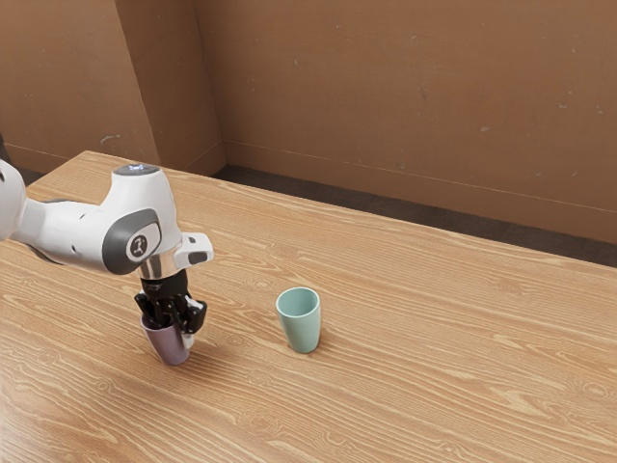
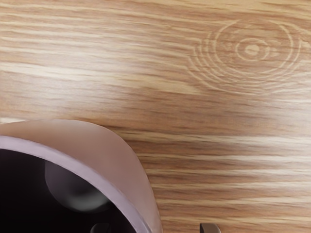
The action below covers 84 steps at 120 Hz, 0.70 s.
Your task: Place the left cup onto the right cup
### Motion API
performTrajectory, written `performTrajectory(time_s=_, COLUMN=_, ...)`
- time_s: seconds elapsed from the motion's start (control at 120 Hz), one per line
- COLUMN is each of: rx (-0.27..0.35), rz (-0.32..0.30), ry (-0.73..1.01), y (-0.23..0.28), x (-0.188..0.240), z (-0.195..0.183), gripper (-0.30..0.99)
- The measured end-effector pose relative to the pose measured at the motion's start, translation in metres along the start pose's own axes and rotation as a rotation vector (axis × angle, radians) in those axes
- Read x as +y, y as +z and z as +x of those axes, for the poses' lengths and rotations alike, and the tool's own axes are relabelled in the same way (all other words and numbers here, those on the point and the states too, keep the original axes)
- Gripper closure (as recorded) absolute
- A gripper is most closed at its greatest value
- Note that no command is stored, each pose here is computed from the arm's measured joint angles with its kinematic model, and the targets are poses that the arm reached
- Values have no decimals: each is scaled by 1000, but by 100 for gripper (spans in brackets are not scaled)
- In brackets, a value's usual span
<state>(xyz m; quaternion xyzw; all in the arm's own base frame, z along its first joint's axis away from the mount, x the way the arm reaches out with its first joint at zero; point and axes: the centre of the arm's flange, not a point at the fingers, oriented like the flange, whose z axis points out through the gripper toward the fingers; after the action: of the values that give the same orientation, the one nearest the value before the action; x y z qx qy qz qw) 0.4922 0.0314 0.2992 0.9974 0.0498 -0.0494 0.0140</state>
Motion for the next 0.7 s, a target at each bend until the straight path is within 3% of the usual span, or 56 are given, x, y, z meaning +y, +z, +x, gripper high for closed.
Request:
performTrajectory(time_s=0.25, rx=1, rz=3, ry=-6, y=0, x=0, z=0, gripper=74)
performTrajectory(time_s=0.7, rx=7, rz=14, ry=-29, y=-3, x=-3, z=0, gripper=78)
